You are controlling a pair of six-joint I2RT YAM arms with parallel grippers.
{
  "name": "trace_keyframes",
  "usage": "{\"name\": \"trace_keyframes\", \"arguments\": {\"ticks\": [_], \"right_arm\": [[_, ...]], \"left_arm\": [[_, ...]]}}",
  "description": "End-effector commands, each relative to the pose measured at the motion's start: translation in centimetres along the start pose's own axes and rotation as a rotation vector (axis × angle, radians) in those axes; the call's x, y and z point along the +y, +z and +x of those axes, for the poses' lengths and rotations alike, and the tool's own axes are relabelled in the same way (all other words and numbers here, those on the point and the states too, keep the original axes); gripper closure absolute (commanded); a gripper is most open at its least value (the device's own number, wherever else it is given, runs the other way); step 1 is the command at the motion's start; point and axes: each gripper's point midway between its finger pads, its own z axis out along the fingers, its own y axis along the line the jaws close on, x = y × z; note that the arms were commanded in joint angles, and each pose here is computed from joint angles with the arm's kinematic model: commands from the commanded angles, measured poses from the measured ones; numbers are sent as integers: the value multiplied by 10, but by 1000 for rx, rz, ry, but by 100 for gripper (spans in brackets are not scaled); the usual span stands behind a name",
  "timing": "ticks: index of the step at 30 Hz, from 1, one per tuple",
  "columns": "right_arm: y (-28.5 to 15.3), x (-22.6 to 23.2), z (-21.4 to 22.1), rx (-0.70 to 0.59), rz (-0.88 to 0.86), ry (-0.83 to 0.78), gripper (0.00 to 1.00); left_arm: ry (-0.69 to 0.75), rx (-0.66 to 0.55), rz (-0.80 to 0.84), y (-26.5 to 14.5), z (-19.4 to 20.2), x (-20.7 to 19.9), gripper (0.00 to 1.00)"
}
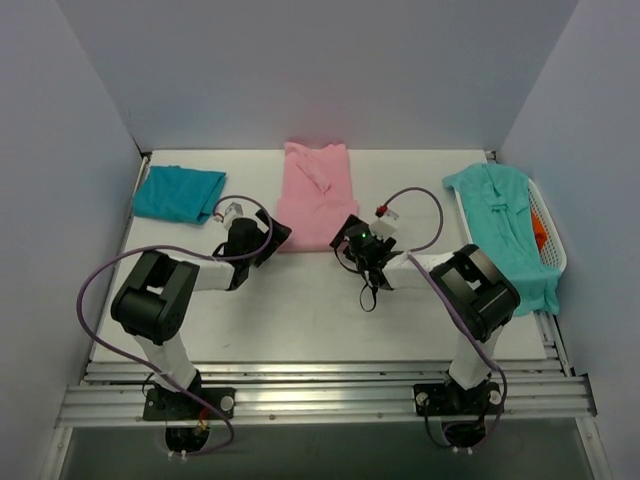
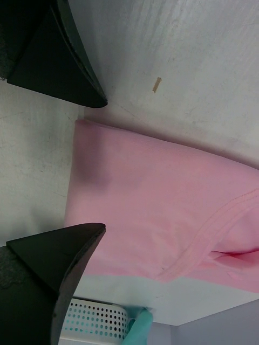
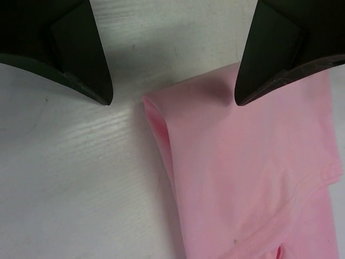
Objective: Fold and stack the t-shirts
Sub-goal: Grab one side of the 2/3 rectangular tshirt with both arms
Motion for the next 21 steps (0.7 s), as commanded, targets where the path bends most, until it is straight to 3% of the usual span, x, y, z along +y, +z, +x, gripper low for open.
{"name": "trace_keyframes", "arguments": {"ticks": [1,4,7,11,17,21], "right_arm": [[13,-7,20,43,30,-19,9],[20,-5,25,55,27,-21,14],[23,-4,27,58,15,-22,26],[27,-7,30,69,17,-20,79],[29,-12,33,79,29,-26,88],[31,-15,35,80,34,-26,88]], "left_arm": [[17,39,-82,7,14,23,0],[14,47,-83,10,17,25,0],[6,49,-87,10,18,27,0],[-23,39,-77,9,18,27,7],[-65,39,-74,1,26,29,12],[-56,56,-84,-4,35,24,14]]}}
